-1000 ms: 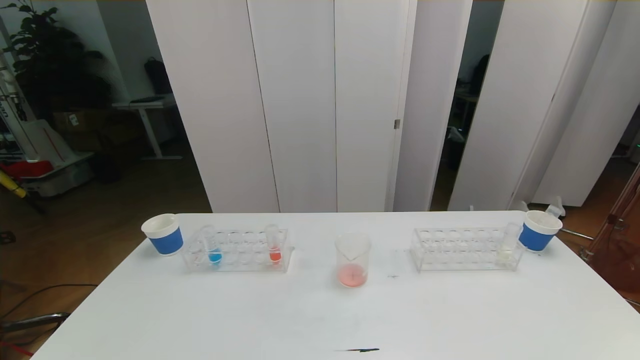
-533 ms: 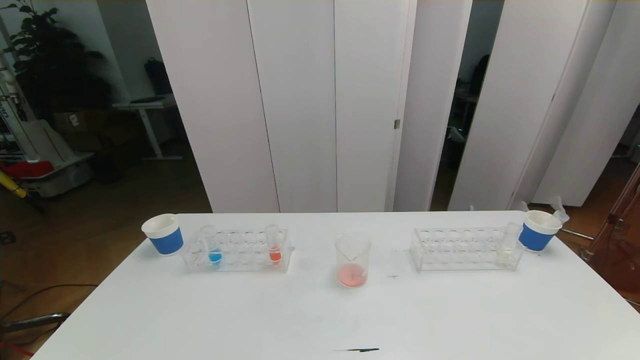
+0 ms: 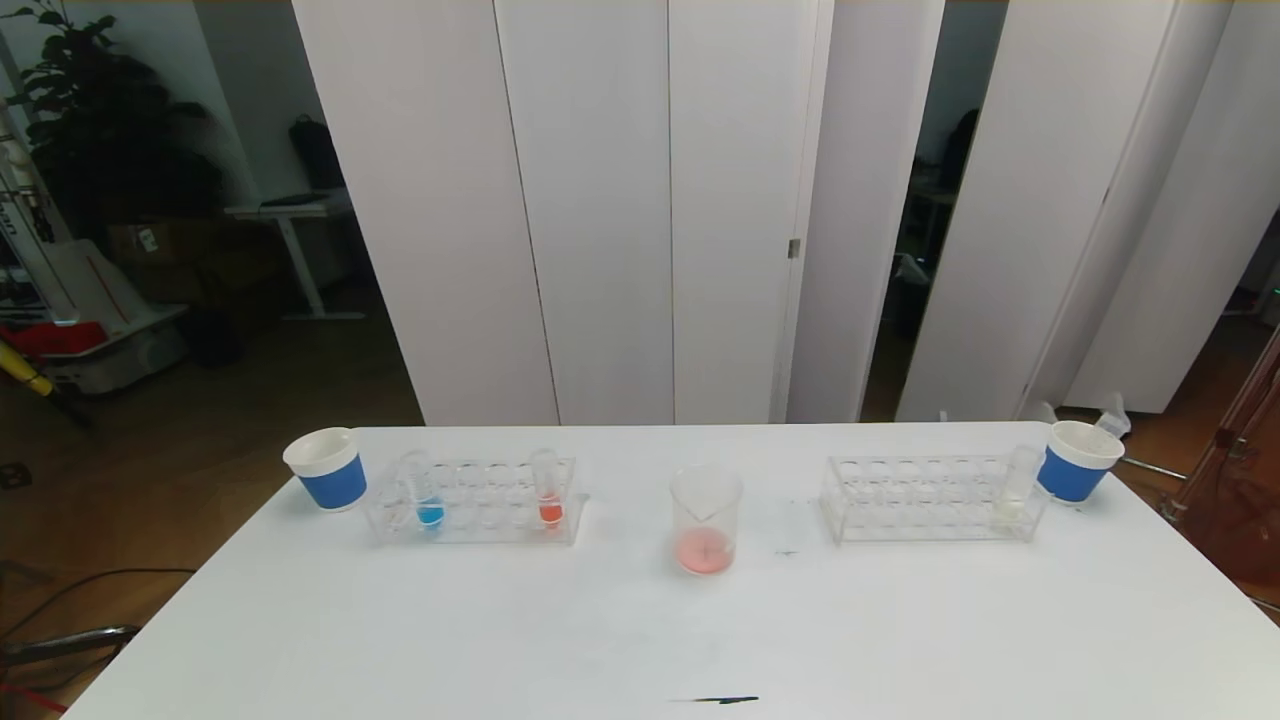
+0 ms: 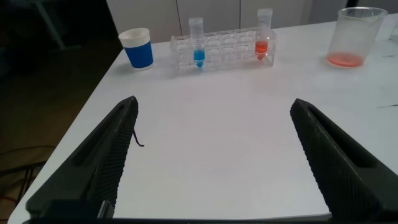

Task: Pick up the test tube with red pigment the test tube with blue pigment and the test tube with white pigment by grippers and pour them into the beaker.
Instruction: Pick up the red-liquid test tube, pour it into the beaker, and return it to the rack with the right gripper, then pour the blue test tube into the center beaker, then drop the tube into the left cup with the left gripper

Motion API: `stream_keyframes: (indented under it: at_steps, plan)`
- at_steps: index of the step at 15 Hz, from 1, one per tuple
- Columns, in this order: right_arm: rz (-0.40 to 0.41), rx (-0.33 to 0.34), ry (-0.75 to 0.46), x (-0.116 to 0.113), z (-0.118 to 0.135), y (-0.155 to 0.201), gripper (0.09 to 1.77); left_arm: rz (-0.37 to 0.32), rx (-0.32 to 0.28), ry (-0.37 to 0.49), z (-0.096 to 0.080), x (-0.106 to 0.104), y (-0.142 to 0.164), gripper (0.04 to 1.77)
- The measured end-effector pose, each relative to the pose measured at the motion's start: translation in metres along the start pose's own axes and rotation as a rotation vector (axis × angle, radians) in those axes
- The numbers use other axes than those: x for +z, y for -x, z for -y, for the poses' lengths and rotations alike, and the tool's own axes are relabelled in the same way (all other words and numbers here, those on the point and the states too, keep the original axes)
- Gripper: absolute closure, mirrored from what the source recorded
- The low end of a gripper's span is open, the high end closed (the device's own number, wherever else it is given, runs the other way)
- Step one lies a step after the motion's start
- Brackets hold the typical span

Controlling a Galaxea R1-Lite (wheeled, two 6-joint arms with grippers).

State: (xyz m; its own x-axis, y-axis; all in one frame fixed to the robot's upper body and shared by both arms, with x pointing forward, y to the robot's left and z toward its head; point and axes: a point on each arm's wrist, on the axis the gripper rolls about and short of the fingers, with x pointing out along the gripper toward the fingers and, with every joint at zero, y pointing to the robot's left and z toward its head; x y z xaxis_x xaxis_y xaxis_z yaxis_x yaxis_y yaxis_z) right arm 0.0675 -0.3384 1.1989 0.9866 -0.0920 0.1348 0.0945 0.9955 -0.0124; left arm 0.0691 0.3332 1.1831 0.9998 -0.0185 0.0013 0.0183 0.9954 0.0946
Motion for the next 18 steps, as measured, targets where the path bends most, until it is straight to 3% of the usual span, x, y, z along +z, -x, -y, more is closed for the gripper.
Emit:
stream_keyframes:
  at_steps: [2, 4, 18]
  plan:
    - [-0.076, 0.092, -0.014, -0.010, -0.002, 0.000, 0.11, 0.000, 0.000, 0.000, 0.000, 0.000, 0.000, 0.06]
    - [-0.141, 0.102, -0.006, -0.016, -0.003, 0.001, 0.11, 0.000, 0.000, 0.000, 0.000, 0.000, 0.000, 0.06]
    - [-0.129, 0.107, -0.020, -0.016, -0.003, 0.001, 0.11, 0.000, 0.000, 0.000, 0.000, 0.000, 0.000, 0.06]
